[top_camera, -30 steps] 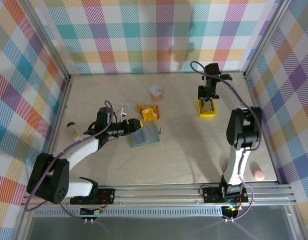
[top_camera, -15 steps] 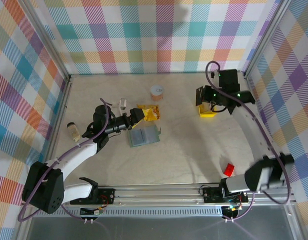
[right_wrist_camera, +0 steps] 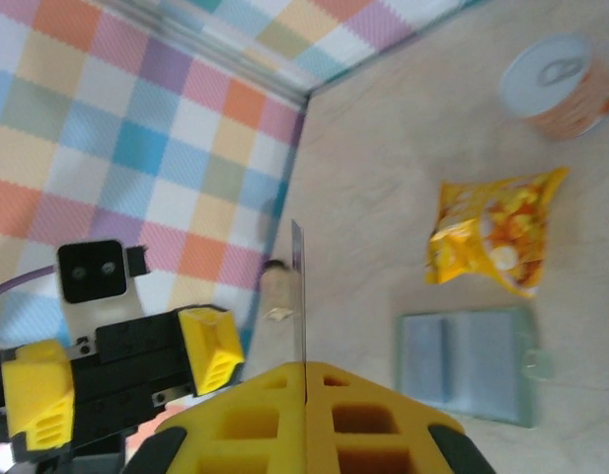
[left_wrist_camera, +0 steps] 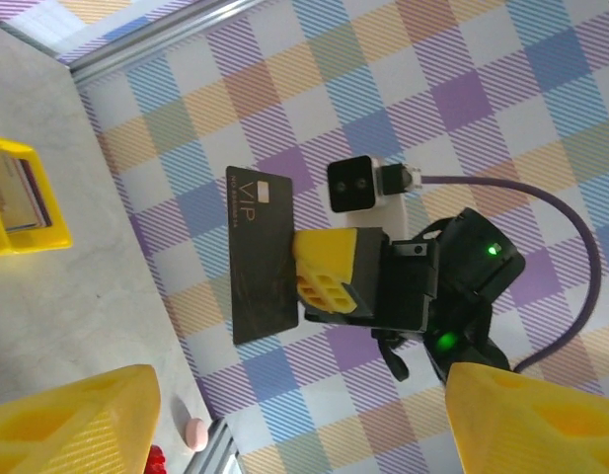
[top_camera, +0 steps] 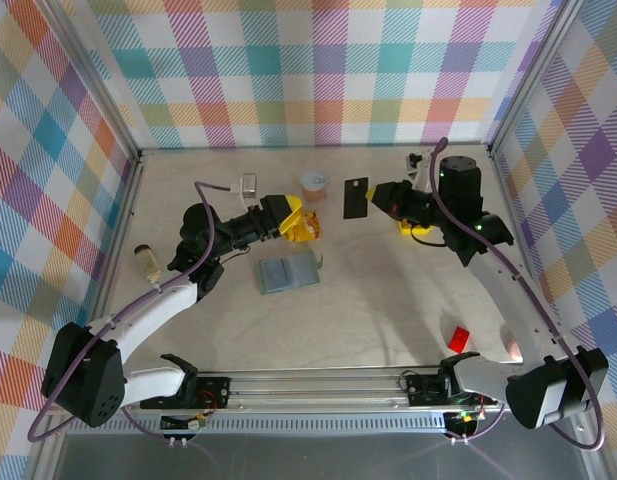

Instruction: Put the credit cards into the card holder

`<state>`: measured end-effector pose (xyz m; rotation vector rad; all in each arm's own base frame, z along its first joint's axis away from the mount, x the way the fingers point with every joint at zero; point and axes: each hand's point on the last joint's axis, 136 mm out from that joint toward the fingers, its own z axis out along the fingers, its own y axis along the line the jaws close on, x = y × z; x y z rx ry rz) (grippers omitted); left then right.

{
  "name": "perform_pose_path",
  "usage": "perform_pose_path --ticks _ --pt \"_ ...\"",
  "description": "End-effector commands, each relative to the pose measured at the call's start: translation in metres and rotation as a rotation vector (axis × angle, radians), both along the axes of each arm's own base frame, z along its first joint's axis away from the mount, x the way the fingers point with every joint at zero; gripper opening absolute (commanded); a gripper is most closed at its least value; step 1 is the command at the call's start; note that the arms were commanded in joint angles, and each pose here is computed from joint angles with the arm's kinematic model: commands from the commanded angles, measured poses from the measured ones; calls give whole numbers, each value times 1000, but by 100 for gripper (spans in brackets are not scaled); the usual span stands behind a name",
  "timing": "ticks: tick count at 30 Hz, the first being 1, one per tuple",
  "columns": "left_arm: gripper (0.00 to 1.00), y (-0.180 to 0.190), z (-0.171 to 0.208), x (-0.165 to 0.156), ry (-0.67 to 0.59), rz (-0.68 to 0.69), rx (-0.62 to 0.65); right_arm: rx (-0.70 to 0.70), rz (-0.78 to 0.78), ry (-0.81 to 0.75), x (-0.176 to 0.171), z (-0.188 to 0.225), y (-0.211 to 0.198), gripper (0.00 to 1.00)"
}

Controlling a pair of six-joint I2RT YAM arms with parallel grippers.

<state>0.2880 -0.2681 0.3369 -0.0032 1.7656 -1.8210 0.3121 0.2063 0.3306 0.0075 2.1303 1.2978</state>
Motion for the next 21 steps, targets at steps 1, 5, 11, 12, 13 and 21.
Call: perform_pose_path --ticks 1,5,11,12,13,21 --pt "72 -10 15 -8 -48 -56 -21 120 85 -6 -5 18 19 0" --pt "64 -18 2 -6 -21 -65 18 156 126 19 -7 14 31 0" --pt "57 -25 2 -9 -23 -83 22 178 177 43 -10 9 45 0" --pt "56 -26 3 -10 -27 -84 19 180 185 45 -11 9 47 0" --pt "54 -27 3 -10 -29 -86 19 181 192 48 -12 8 49 0" --pt "40 -29 0 -8 -15 -89 4 196 231 58 -15 7 59 0"
